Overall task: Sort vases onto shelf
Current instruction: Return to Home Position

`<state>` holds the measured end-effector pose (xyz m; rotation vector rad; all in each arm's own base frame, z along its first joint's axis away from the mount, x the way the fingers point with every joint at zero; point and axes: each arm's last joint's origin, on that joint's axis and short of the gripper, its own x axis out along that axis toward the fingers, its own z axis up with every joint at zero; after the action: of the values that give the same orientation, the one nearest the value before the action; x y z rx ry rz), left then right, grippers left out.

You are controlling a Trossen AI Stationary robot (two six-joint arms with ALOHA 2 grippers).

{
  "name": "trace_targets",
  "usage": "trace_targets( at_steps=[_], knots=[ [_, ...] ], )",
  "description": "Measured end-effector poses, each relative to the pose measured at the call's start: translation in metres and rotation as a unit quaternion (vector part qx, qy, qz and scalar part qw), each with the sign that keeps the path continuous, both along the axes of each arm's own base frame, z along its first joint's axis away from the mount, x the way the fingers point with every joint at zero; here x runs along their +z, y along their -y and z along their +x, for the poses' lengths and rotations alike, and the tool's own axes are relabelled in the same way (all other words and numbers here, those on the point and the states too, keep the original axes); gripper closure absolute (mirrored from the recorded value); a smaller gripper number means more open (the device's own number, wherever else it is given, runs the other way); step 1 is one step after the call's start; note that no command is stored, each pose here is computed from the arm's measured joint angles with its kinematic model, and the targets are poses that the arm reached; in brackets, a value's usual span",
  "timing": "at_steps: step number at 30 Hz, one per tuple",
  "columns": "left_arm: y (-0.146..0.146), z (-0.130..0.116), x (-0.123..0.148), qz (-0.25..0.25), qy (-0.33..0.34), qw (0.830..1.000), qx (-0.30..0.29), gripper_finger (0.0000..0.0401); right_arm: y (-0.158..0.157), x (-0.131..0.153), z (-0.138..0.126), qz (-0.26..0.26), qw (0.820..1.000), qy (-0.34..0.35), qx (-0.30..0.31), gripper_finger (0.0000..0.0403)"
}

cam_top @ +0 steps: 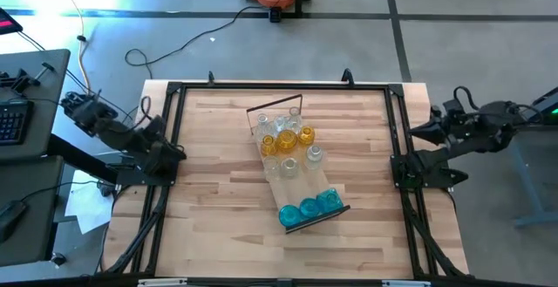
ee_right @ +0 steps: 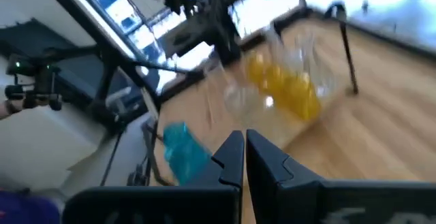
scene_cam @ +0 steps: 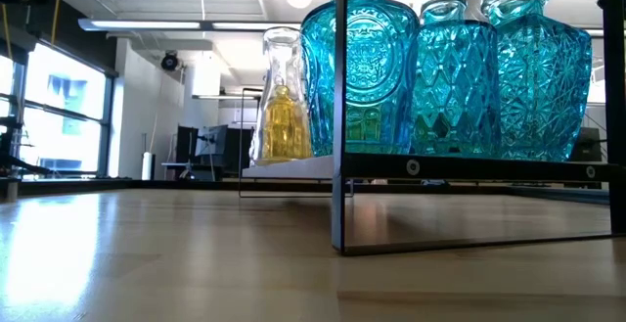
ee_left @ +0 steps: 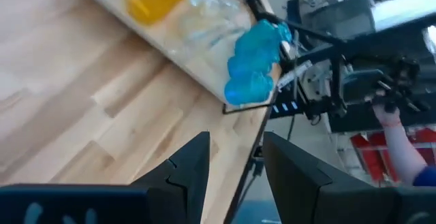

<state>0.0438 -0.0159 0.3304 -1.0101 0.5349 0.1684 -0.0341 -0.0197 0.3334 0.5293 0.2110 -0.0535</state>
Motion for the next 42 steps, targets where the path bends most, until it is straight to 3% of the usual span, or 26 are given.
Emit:
trace_targets(
  at_steps=[2, 5, 8, 11, 16, 19, 23, 28, 35, 42],
  knots=[
    [0.005, 0.006, -0.002, 0.014, 0.016, 0.999, -0.028, 0.0274, 0.0, -0.003, -0.002, 0.013, 1.0, -0.019, 0.007, 0.0403],
    [0.011, 0.015, -0.001, 0.081, 0.076, 0.99, -0.083, 0.0274, -0.003, 0.0, -0.001, 0.01, 0.999, -0.003, 0.046, 0.0402],
    [0.014, 0.02, -0.002, 0.117, 0.103, 0.984, -0.091, 0.0274, -0.008, 0.007, 0.0, 0.045, 0.989, 0.02, 0.138, 0.0402],
    [0.012, 0.02, -0.002, 0.15, 0.103, 0.979, -0.09, 0.0274, -0.014, 0.016, -0.001, 0.006, 0.969, 0.077, 0.235, 0.0402],
    [0.0, 0.017, -0.005, 0.223, 0.086, 0.971, -0.026, 0.0274, -0.012, 0.032, -0.009, -0.07, 0.949, 0.197, 0.237, 0.0402],
    [-0.005, 0.017, -0.007, 0.259, 0.066, 0.964, 0.012, 0.0274, -0.01, 0.033, -0.013, -0.097, 0.943, 0.222, 0.228, 0.0402],
    [-0.01, 0.02, -0.009, 0.292, 0.042, 0.955, 0.043, 0.0274, -0.007, 0.031, -0.017, -0.105, 0.95, 0.224, 0.192, 0.0402],
    [-0.013, 0.035, -0.034, 0.3, 0.022, 0.951, 0.066, 0.0274, -0.004, 0.028, -0.023, -0.115, 0.949, 0.232, 0.181, 0.0402],
    [-0.02, 0.062, -0.087, 0.212, 0.016, 0.977, 0.009, 0.0274, -0.004, 0.023, -0.023, -0.128, 0.95, 0.216, 0.184, 0.0402],
    [-0.027, 0.062, -0.092, 0.228, 0.02, 0.974, 0.003, 0.0274, -0.006, 0.012, -0.014, -0.133, 0.957, 0.177, 0.188, 0.0402]
  ],
)
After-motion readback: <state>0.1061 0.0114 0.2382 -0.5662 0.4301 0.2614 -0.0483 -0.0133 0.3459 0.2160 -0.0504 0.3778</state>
